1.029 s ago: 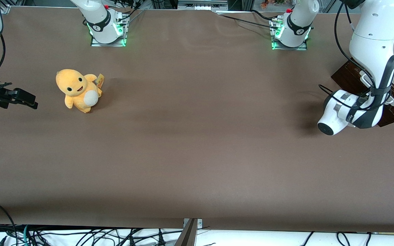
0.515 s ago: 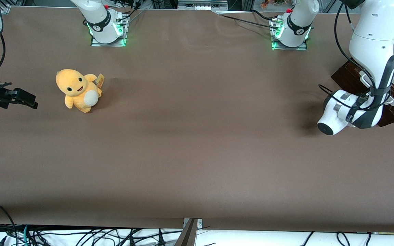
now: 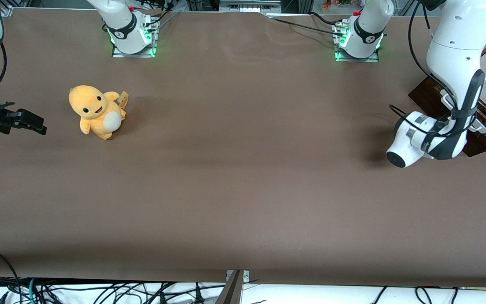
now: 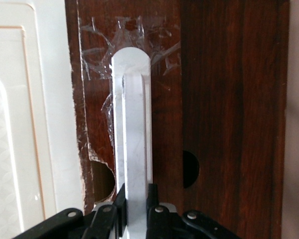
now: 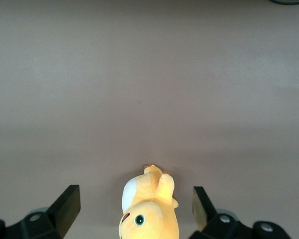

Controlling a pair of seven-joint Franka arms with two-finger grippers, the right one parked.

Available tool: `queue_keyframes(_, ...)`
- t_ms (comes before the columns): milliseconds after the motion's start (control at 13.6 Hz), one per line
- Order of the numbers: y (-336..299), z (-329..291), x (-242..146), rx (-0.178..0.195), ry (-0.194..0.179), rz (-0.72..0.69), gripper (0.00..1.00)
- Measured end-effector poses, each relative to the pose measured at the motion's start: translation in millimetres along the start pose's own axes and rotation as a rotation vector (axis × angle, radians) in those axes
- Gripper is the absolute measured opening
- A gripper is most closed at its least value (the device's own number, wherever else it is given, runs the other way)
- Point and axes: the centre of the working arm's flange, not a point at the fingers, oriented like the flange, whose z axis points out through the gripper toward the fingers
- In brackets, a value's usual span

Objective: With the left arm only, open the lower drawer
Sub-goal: 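Pull the gripped handle outward to slide the lower drawer open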

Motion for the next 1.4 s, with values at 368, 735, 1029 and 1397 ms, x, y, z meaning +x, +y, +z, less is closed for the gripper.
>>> queue_keyframes(368, -4, -24, -2, -0.004, 0.034, 0.01, 0.18)
queue_keyframes(735, -3, -35, -6, -0.004, 0.055, 0.017, 0.18)
queue_keyframes(1029, 0, -49, -10, 0.0, 0.078, 0.021, 0.17)
queue_keyframes(1397, 8, -59, -18, 0.013, 0.1, 0.033, 0.17)
